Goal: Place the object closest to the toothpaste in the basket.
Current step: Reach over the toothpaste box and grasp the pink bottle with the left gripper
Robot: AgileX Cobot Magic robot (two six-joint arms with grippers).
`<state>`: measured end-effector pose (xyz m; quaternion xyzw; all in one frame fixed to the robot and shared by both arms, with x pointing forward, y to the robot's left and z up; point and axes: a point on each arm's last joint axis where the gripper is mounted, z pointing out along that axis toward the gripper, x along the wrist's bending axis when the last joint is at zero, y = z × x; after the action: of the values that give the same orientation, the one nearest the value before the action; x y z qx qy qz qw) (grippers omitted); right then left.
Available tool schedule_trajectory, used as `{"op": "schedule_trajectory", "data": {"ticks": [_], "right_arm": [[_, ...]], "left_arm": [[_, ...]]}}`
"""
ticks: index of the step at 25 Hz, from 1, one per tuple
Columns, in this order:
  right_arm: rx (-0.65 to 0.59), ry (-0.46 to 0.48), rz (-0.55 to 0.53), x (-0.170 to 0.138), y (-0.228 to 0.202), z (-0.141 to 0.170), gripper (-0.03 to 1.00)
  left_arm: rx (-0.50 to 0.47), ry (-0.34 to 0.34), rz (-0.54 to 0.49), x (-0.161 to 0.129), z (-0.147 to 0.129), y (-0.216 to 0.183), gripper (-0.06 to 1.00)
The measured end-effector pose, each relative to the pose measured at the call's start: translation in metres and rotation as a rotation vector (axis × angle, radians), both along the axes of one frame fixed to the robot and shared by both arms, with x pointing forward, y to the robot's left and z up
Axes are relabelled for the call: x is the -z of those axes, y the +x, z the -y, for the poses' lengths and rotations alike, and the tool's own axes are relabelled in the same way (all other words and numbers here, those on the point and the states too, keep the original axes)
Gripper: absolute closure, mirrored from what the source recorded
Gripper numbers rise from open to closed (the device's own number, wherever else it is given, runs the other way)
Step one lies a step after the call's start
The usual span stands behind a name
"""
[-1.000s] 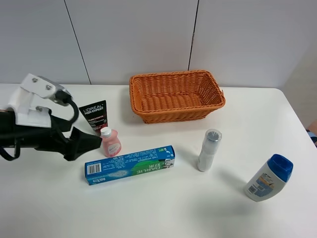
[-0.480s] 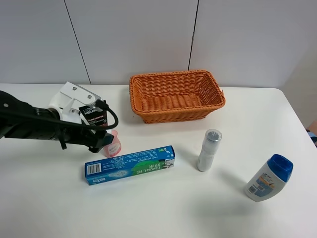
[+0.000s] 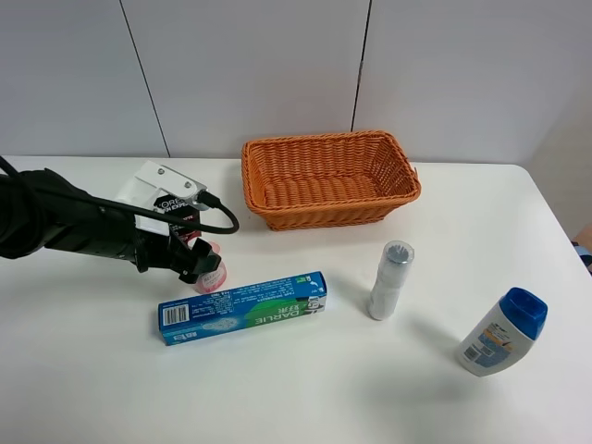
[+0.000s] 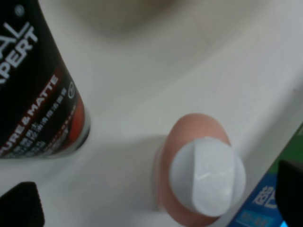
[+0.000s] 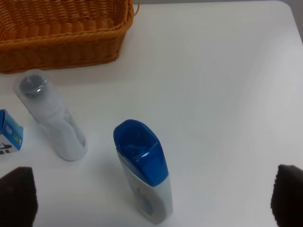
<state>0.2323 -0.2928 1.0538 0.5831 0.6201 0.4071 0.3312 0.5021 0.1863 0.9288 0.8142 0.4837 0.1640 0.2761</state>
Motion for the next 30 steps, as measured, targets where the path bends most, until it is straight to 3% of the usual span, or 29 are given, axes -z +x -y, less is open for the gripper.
{"op": "schedule_trajectory", "data": {"ticks": [12,19,23,28,30], "right_arm": [[0.0,0.0,0.0,0.0,0.0,0.0,-0.03],[0.0,0.0,0.0,0.0,0.0,0.0,-0.03],[0.0,0.0,0.0,0.0,0.0,0.0,-0.03],[0.0,0.0,0.0,0.0,0.0,0.0,-0.03],[0.0,0.0,0.0,0.0,0.0,0.0,-0.03]], "left_arm": [[-0.025,0.04,-0.05,0.024,-0.001,0.005,-0.01],[-0.064,0.004,-0.041,0.02,0.004,0.017,0.06],[-0.1,-0.028,-0.111,0.029,0.007,0.017,0.23],[-0.201,-0.09,-0.161,0.032,0.007,0.016,0.62],[-0.236,-0.109,-0.167,0.032,0.007,0.017,0.62]]}}
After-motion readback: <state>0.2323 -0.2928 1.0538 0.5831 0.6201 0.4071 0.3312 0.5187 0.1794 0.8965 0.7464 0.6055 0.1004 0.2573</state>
